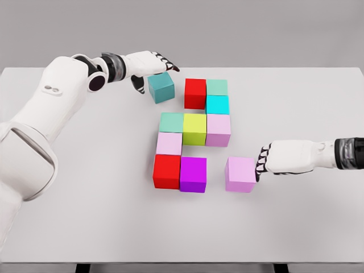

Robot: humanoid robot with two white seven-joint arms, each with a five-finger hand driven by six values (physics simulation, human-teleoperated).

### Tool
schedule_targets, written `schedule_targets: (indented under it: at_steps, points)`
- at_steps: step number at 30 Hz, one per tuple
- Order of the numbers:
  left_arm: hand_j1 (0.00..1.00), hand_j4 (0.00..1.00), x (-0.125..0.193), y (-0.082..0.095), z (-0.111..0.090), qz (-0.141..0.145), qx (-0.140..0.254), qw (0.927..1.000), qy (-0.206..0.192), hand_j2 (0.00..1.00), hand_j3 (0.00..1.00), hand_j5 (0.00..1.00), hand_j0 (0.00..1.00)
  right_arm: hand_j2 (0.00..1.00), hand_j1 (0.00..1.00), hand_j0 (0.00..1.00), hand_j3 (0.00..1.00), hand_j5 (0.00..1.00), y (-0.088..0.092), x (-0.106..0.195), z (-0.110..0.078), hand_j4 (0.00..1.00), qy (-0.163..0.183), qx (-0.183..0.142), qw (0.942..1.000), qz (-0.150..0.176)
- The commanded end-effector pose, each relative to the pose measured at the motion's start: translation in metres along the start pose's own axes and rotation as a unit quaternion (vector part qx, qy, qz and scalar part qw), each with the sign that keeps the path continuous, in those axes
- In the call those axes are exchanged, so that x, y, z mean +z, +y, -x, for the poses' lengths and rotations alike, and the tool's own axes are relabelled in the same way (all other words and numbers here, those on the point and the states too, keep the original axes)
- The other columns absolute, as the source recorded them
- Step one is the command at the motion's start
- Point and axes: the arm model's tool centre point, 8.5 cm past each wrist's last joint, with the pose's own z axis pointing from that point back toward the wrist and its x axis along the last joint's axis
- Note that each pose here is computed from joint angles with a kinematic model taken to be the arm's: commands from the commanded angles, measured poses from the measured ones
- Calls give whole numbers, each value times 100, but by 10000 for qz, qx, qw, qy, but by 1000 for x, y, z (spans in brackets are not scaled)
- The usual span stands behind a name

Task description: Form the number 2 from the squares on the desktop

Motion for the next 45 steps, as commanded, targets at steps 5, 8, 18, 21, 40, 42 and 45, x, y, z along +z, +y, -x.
schedule_targets:
  at_steps: [5, 8, 18, 21, 40, 42, 45]
  points:
    - [100, 100, 0, -1, 0, 21, -33, 10000, 15, 100, 100, 100, 100, 61, 61, 61, 61, 61, -5, -2, -3, 61, -59, 26, 10000, 55]
    - [100, 100, 0, -5, 1, 74, -58, 10000, 21, 100, 100, 100, 100, 61, 61, 61, 61, 61, -7, -3, -6, 61, -108, 56, 9999, 79]
    - [100, 100, -1, -15, -3, 112, -23, 9999, -35, 100, 100, 100, 100, 61, 61, 61, 61, 61, -9, -4, -7, 61, -133, 58, 9998, 128]
    - [100, 100, -1, -20, -3, 139, 10, 9999, -33, 100, 100, 100, 100, 61, 61, 61, 61, 61, -11, -8, -7, 61, -148, 67, 9998, 147]
    - [100, 100, 13, -22, 9, 33, -60, 10000, -31, 100, 100, 100, 100, 61, 61, 61, 61, 61, -16, -15, -4, 61, -38, -60, 9996, 272]
    - [100, 100, 13, -22, 9, 29, -64, 10000, -36, 100, 100, 100, 100, 61, 61, 61, 61, 61, -17, -15, -4, 61, -45, -64, 9995, 302]
    - [100, 100, 12, -23, 7, 26, -65, 10000, -56, 100, 100, 100, 100, 61, 61, 61, 61, 61, -19, -17, -4, 61, -39, -88, 9994, 330]
